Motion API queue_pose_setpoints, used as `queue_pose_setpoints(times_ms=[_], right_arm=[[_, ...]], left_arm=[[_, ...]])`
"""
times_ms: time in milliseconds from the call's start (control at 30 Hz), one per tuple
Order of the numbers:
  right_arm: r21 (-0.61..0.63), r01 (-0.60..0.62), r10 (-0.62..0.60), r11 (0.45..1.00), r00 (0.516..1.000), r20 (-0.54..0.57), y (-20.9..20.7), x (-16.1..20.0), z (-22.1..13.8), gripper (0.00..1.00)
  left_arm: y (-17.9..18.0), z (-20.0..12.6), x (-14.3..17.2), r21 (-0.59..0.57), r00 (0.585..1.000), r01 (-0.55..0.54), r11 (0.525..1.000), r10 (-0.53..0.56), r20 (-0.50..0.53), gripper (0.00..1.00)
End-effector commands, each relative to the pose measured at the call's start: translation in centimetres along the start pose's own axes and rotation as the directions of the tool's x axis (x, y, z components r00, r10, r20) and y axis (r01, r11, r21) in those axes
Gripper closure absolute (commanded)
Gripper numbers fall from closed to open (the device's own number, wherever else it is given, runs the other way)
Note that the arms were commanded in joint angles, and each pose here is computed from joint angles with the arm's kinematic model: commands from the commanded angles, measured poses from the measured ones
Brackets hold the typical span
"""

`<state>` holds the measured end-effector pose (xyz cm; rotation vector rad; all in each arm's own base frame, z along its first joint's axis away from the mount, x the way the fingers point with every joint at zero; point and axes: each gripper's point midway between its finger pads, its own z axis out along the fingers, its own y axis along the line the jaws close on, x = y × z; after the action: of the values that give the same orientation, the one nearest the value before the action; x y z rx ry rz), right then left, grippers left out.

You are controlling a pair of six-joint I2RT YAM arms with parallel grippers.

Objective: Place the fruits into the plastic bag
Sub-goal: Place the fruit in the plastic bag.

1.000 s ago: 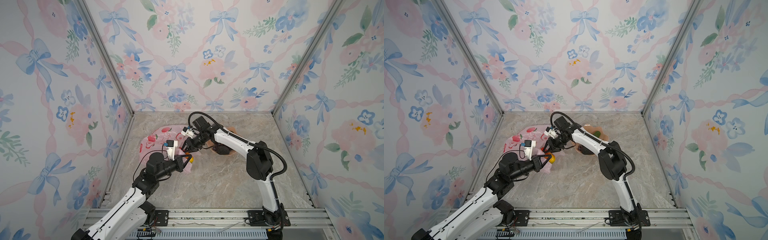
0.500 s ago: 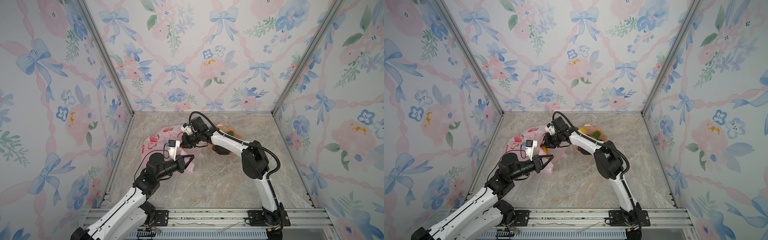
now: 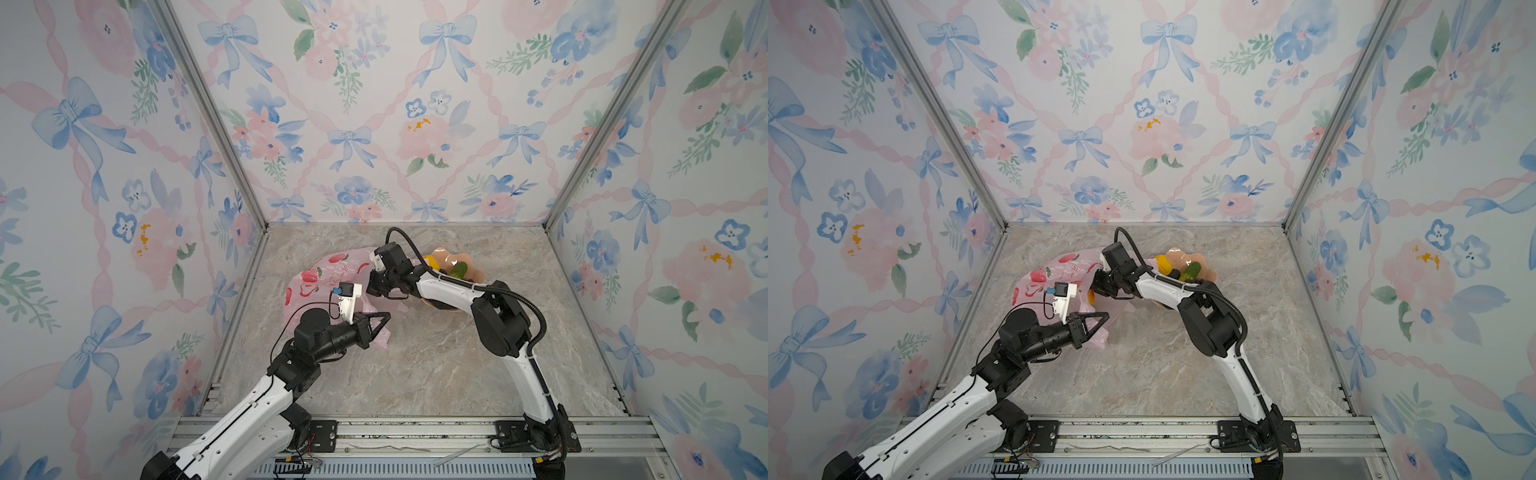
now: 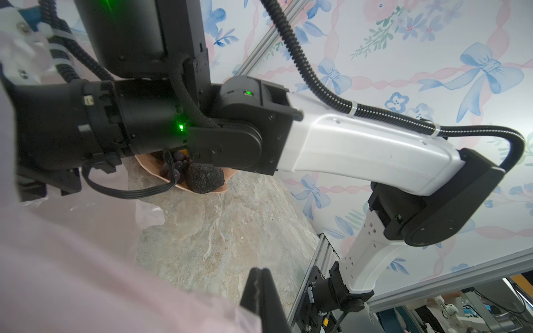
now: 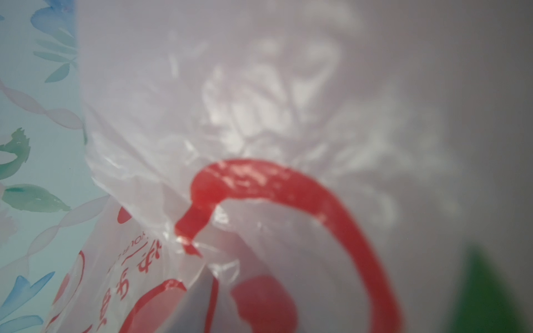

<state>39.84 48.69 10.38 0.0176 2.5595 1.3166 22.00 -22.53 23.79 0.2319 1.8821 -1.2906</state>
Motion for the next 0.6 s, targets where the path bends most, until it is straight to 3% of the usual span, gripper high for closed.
queue_pose_setpoints(times_ms=[0,167,300,567], right_arm=[[0.0,0.009,-0.009,1.0,1.0,0.024,-0.1,0.1,0.5,0.58],[-0.005,0.045,-0.045,0.999,0.999,0.015,0.2,0.5,0.2,0.39],[-0.022,0.071,-0.071,0.997,0.997,0.007,0.7,0.7,-0.2,0.29],[-0.043,0.09,-0.09,0.995,0.996,0.002,1.3,0.7,-0.4,0.24]], left_arm=[[0.0,0.0,-0.1,-0.001,1.0,-0.007,1.0,0.007,0.018,1.0],[0.5,0.0,-0.4,-0.022,0.999,-0.003,1.0,0.004,0.034,1.0],[0.9,-0.1,-0.5,-0.036,0.999,0.006,0.999,-0.005,0.04,1.0],[1.1,-0.3,-0.8,-0.041,0.999,0.015,0.999,-0.013,0.05,1.0]])
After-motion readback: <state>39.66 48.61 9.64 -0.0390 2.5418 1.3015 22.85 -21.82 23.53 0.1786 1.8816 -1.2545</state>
